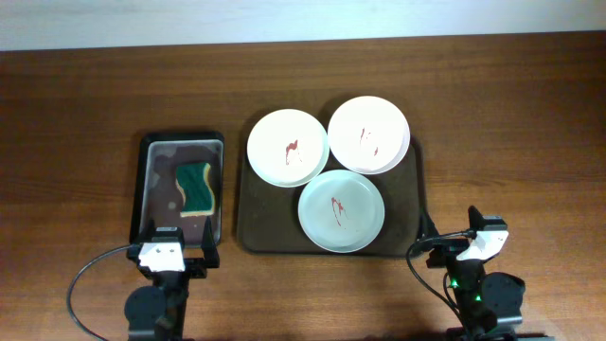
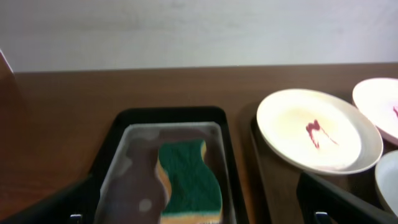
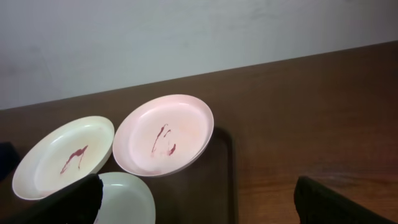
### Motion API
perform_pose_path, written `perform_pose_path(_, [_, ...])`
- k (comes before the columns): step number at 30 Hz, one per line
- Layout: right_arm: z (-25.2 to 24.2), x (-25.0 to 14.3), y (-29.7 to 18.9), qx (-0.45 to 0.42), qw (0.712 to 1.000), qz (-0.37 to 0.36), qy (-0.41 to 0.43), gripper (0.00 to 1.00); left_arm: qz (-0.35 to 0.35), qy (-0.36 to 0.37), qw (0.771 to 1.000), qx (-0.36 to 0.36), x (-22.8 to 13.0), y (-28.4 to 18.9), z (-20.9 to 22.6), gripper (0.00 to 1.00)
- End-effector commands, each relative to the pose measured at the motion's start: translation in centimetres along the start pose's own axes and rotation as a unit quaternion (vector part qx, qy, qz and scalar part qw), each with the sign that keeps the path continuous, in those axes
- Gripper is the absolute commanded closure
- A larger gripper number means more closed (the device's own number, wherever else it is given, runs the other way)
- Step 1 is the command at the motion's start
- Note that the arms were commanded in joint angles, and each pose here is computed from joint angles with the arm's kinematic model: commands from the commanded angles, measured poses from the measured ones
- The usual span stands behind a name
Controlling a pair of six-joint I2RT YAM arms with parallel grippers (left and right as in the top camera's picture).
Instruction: Clean dirty plates on tray and stack at the side
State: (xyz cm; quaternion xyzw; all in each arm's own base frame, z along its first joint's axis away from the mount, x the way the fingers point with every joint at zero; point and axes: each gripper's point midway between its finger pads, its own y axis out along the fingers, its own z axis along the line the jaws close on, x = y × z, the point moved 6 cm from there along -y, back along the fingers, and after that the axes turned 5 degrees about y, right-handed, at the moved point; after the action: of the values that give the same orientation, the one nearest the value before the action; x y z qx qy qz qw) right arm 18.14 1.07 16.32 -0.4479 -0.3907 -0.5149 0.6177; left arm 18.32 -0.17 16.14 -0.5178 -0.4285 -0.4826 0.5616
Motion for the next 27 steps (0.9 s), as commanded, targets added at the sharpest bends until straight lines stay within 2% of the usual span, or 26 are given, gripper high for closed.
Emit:
perform_pose_path(1, [0.7, 2.1, -0.7, -0.003, 1.0, 0.015, 0.005, 0.01, 0.009, 0.004, 1.0, -0.007, 2.7, -0.4, 0.1, 0.01])
perform_pose_path(5, [1.4, 3.8, -0.1, -0.02, 0.995, 0.102, 0.009, 0.01, 0.081, 0.006, 0.997, -0.014, 5.3, 0.2, 0.3, 0.01])
perform_pose_path(10, [2.7, 6.1, 2.3, -0.035, 0.969, 0.242, 0.019, 0.01, 0.204, 0.006, 0.978, -0.033, 7.4, 2.5, 0.3, 0.01])
perform_pose_path(12, [3.0, 7.1, 3.6, -0.05, 0.954, 0.295, 0.024, 0.01, 0.263, 0.007, 0.964, -0.04, 8.1, 3.8, 0.3, 0.01])
perform_pose_path(14, [3.5, 8.5, 4.7, -0.066, 0.932, 0.356, 0.029, 0.01, 0.361, 0.006, 0.931, -0.052, 8.9, 4.8, 0.3, 0.0])
perform_pose_path(16, [4.0, 8.7, 5.8, -0.057, 0.919, 0.387, 0.041, 0.01, 0.412, 0.002, 0.909, -0.066, 9.0, 5.4, 0.0, 0.01])
perform_pose_path(18, [4.5, 8.5, 6.0, -0.035, 0.917, 0.393, 0.051, 0.01, 0.414, -0.011, 0.905, -0.095, 8.7, 6.1, -0.7, 0.01])
perform_pose_path(21, [4.5, 8.5, 6.0, -0.035, 0.917, 0.394, 0.051, 0.01, 0.358, -0.017, 0.93, -0.079, 9.9, 8.9, -0.4, 0.01])
perform_pose_path(22, [4.5, 8.5, 6.0, -0.036, 0.917, 0.394, 0.051, 0.01, 0.368, -0.038, 0.929, -0.028, 8.9, 10.7, 0.4, 0.01])
perform_pose_path(23, [4.5, 8.5, 6.0, -0.036, 0.917, 0.393, 0.051, 0.01, 0.389, -0.047, 0.92, -0.013, 7.4, 12.0, 0.5, 0.01])
perform_pose_path(27, [4.5, 8.5, 6.0, -0.036, 0.917, 0.394, 0.051, 0.01, 0.475, -0.065, 0.878, -0.003, 0.5, 16.2, -0.3, 0.03])
